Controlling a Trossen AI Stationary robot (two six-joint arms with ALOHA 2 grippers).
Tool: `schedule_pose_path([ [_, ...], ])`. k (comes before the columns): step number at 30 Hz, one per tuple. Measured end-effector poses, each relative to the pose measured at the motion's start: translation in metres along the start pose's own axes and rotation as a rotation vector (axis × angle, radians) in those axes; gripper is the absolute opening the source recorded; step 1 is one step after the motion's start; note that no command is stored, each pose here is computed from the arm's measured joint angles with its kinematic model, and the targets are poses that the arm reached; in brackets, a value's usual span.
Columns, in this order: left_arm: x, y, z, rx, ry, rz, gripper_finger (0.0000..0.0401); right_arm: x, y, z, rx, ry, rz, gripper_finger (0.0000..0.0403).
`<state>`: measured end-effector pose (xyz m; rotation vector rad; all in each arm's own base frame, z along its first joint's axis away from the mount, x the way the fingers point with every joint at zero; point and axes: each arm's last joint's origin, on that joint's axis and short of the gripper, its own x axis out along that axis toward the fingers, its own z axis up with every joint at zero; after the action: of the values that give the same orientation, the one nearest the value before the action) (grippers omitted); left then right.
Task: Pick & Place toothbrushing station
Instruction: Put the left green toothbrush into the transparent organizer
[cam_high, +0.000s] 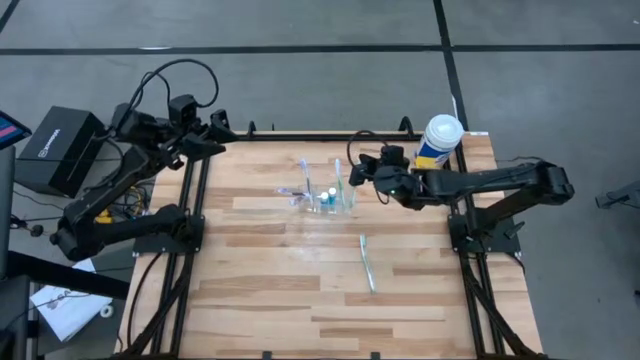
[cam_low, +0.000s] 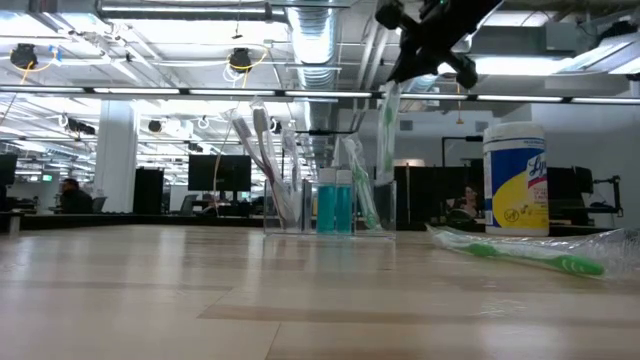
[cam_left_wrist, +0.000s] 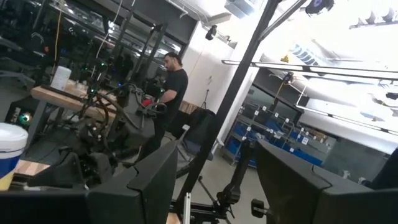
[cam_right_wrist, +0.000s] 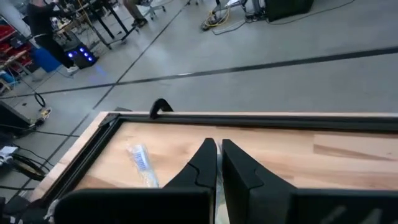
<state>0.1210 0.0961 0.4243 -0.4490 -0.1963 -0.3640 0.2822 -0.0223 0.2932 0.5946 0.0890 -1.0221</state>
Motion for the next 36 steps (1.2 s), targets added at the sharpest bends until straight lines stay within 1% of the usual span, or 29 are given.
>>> schedule_pose_path([
  [4, 0.001, 0.003, 0.000, -0.011, 0.003, 0.004, 0.0208, 0.005, -0.002, 0.000, 0.010, -0.003, -0.019, 0.0000],
  [9, 0.001, 0.006, -0.001, -0.024, 0.013, 0.004, 0.0208, 0.011, -0.007, 0.007, 0.015, -0.022, -0.045, 0.0000],
  [16, 0.002, 0.007, -0.001, -0.025, 0.018, 0.002, 0.0208, 0.019, -0.007, 0.024, 0.015, -0.070, -0.006, 0.0000],
  [21, 0.002, 0.007, -0.001, -0.025, 0.019, 0.001, 0.0208, 0.024, -0.009, 0.024, -0.004, -0.031, 0.004, 0.0000],
  [27, 0.002, 0.007, -0.001, -0.024, 0.021, 0.000, 0.0208, 0.033, -0.007, 0.012, -0.037, 0.024, 0.010, 0.0000],
  [29, 0.002, 0.007, -0.001, -0.024, 0.021, 0.000, 0.0208, 0.039, -0.007, 0.003, -0.065, 0.060, 0.003, 0.0000],
  [33, 0.002, 0.007, -0.001, -0.027, 0.021, 0.001, 0.0208, 0.054, -0.003, -0.015, -0.069, 0.103, 0.013, 0.0000],
  [36, 0.002, 0.007, -0.002, -0.033, 0.021, 0.002, 0.0208, 0.065, 0.001, -0.027, -0.064, 0.131, 0.043, 0.0000],
])
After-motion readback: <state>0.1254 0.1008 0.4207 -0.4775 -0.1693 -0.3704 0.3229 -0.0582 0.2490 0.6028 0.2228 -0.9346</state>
